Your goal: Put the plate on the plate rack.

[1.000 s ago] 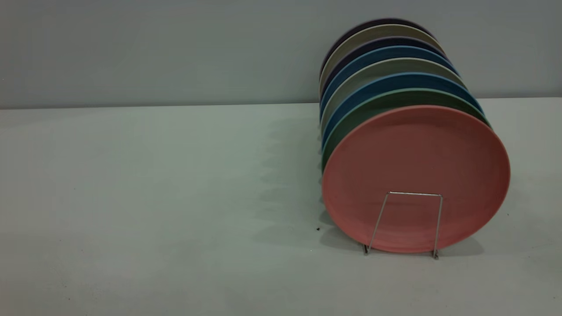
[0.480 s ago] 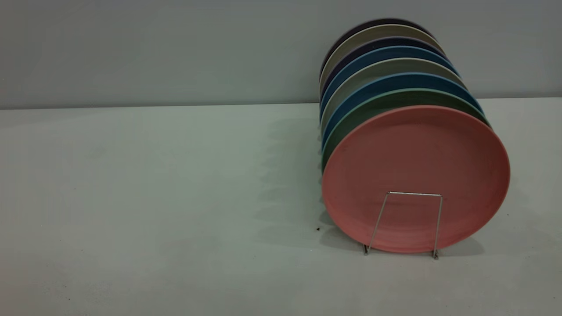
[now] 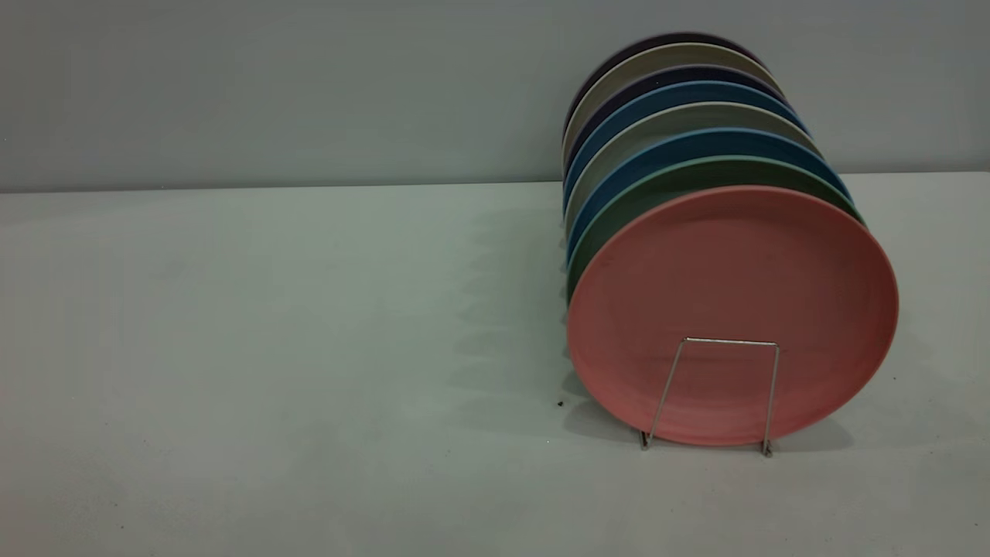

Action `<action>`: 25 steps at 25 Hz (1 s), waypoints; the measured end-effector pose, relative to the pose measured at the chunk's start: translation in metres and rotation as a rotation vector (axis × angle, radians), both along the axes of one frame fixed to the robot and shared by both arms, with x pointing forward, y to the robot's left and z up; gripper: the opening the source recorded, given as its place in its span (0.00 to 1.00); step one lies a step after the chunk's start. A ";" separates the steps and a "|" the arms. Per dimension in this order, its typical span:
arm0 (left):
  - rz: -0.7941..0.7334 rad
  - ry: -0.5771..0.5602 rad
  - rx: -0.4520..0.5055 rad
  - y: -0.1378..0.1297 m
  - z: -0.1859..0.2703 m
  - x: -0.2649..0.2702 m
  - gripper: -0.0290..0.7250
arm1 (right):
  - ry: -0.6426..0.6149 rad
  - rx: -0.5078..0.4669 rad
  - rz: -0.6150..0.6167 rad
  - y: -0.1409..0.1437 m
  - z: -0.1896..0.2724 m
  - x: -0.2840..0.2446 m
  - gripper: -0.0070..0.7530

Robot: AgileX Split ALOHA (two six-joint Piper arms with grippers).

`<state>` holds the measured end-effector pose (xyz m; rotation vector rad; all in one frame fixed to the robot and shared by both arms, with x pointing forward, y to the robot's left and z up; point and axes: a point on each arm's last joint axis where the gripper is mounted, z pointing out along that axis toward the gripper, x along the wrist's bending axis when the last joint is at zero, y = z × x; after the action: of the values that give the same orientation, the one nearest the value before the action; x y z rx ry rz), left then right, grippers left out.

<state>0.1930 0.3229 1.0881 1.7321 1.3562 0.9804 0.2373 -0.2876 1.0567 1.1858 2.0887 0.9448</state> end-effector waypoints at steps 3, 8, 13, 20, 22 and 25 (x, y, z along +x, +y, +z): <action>-0.001 -0.002 0.016 0.001 0.000 0.000 0.57 | -0.022 0.017 0.009 0.001 -0.004 -0.002 0.43; -0.007 0.023 0.034 0.000 -0.006 0.004 0.57 | -0.032 0.024 0.010 0.001 -0.011 -0.002 0.43; -0.013 0.119 0.052 -0.003 -0.030 0.017 0.57 | -0.035 0.026 0.011 0.001 -0.011 -0.002 0.43; 0.031 0.179 -0.017 -0.006 -0.045 0.025 0.57 | -0.035 0.027 0.012 0.001 -0.012 -0.003 0.43; 0.047 0.202 -0.036 -0.006 -0.051 0.027 0.57 | -0.035 0.027 0.012 0.001 -0.012 -0.003 0.43; 0.051 0.207 -0.043 -0.007 -0.054 0.030 0.55 | -0.035 0.028 0.011 0.001 -0.012 -0.003 0.43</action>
<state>0.2228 0.3158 1.0337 1.8140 1.5471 0.8093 0.2344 -0.2864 1.0443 1.1643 2.0627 0.9963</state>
